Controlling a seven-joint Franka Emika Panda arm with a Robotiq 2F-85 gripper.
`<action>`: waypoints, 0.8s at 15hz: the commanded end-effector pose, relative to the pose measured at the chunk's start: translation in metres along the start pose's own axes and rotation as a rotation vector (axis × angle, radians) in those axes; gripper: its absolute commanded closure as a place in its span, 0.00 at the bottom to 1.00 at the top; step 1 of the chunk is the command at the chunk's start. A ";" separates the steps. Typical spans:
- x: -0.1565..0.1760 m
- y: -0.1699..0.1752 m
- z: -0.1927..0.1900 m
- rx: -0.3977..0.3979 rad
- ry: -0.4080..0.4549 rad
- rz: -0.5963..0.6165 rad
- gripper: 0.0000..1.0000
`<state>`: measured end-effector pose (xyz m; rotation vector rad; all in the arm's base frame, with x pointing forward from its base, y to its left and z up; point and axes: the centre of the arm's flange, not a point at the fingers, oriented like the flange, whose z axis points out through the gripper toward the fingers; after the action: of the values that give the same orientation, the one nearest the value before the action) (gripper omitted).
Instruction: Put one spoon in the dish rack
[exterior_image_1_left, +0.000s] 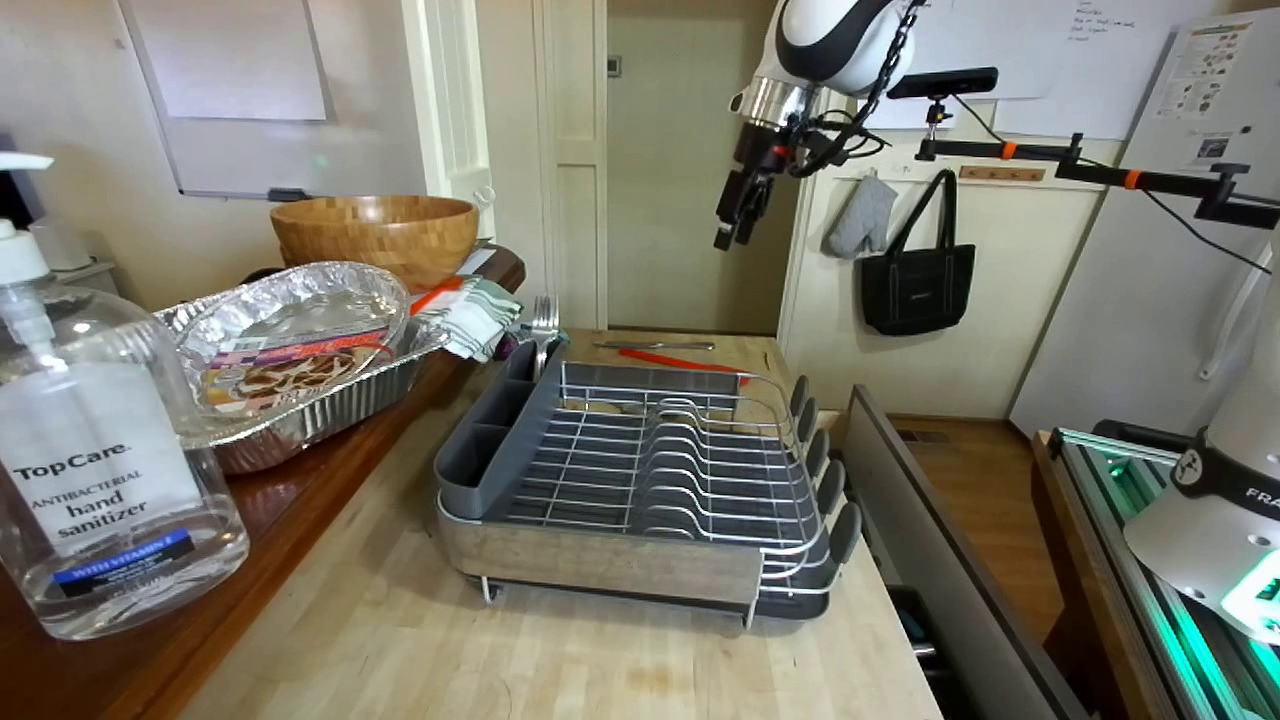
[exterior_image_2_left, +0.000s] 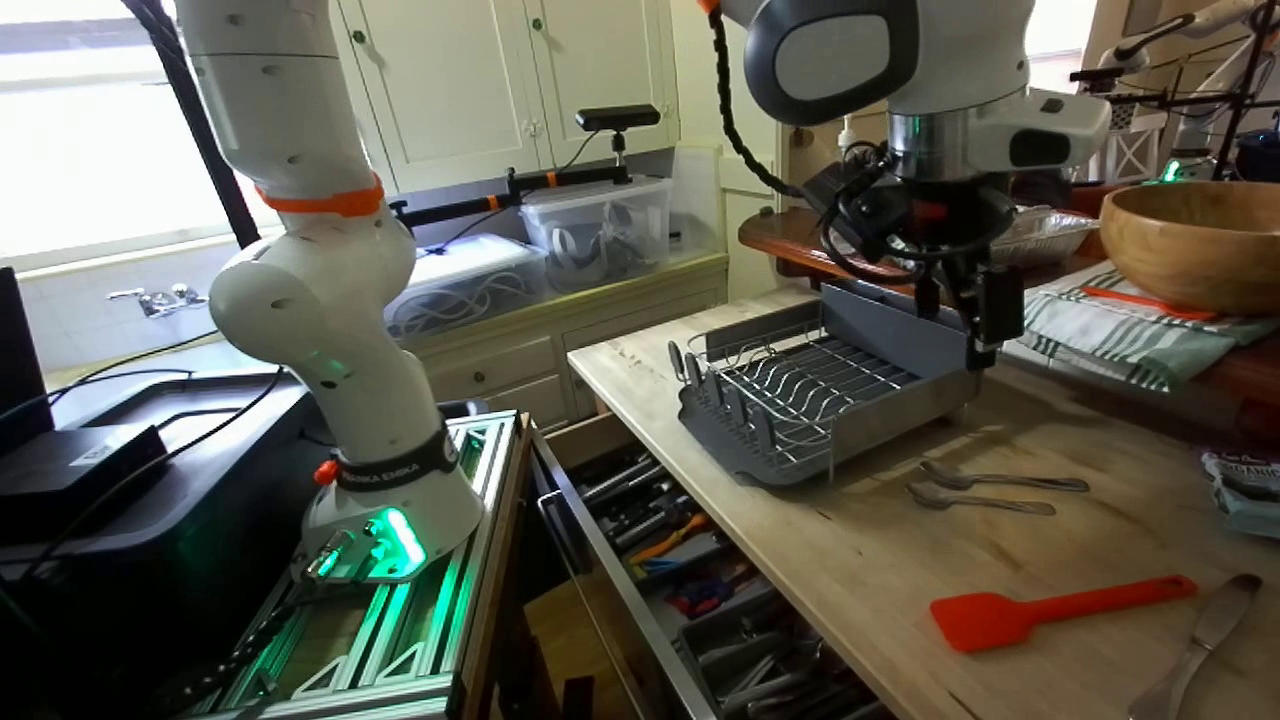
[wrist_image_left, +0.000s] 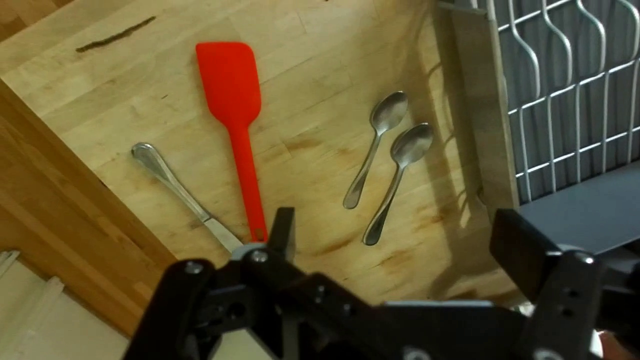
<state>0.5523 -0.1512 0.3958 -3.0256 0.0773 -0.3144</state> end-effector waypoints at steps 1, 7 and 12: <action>0.031 0.001 0.024 -0.027 -0.018 0.020 0.00; 0.035 -0.007 0.034 -0.027 0.016 0.058 0.00; 0.056 -0.004 0.044 0.005 0.017 0.279 0.00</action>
<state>0.5971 -0.1478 0.3725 -3.0226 0.2870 -0.3421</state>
